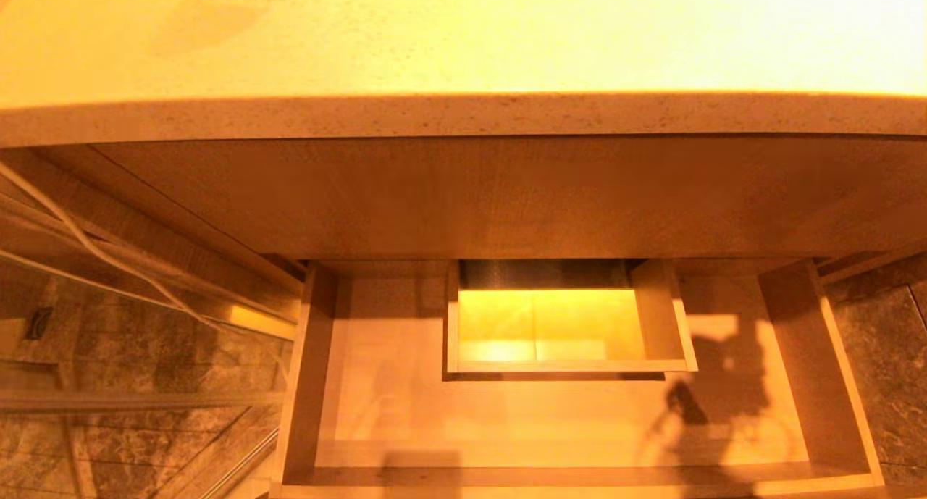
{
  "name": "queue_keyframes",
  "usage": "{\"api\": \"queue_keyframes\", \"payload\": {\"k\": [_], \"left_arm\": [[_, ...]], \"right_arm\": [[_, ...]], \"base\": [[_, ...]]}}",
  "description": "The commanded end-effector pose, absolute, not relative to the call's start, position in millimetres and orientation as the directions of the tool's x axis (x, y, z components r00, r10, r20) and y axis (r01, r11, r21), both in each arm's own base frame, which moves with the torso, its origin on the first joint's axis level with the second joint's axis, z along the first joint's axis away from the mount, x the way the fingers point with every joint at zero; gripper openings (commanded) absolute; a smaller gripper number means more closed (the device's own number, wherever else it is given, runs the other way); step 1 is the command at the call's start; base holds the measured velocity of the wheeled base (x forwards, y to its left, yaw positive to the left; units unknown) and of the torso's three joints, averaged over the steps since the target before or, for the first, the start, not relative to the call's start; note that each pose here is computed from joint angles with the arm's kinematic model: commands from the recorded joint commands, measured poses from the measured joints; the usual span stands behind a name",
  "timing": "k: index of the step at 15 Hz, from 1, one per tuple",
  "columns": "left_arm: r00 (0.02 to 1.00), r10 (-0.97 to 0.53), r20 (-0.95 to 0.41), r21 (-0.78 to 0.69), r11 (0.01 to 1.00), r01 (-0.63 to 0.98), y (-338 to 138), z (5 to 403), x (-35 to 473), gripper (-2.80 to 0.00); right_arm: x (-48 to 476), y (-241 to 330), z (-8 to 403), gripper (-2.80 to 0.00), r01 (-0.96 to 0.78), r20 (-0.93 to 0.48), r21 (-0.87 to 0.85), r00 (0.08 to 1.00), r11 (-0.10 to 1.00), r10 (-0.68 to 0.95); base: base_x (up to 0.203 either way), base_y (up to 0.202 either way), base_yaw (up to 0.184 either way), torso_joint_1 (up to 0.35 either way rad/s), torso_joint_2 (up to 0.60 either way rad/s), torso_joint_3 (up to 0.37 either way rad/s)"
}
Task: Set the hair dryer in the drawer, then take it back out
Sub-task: Place it on the countertop
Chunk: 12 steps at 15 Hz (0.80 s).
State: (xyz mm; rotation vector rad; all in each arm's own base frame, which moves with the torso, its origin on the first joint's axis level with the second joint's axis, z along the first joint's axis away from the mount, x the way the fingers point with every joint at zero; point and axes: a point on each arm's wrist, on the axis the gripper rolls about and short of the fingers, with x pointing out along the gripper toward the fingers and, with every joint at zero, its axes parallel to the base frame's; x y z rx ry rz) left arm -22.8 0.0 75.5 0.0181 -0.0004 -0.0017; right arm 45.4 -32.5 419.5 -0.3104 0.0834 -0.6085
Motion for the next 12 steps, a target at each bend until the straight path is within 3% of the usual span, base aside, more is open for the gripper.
{"api": "queue_keyframes", "payload": {"k": [1, 12], "left_arm": [[1.000, -0.002, 0.000, 0.018, 1.000, 0.002, 0, 75, -23, -2.80], [1.000, -0.002, 0.000, 0.018, 1.000, 0.002, 0, 75, -23, -2.80]], "right_arm": [[49, -35, 421, -2.80, 0.550, 0.021, -0.315, 0.818, 0.773, -0.574], [106, -74, 420, -2.80, 0.504, -0.059, -0.395, 0.820, 0.768, -0.569]], "base": [[0.000, 0.000, 0.000, 0.232, -0.05, 0.169], [0.000, 0.000, 0.000, 0.023, -0.01, 0.021]]}}
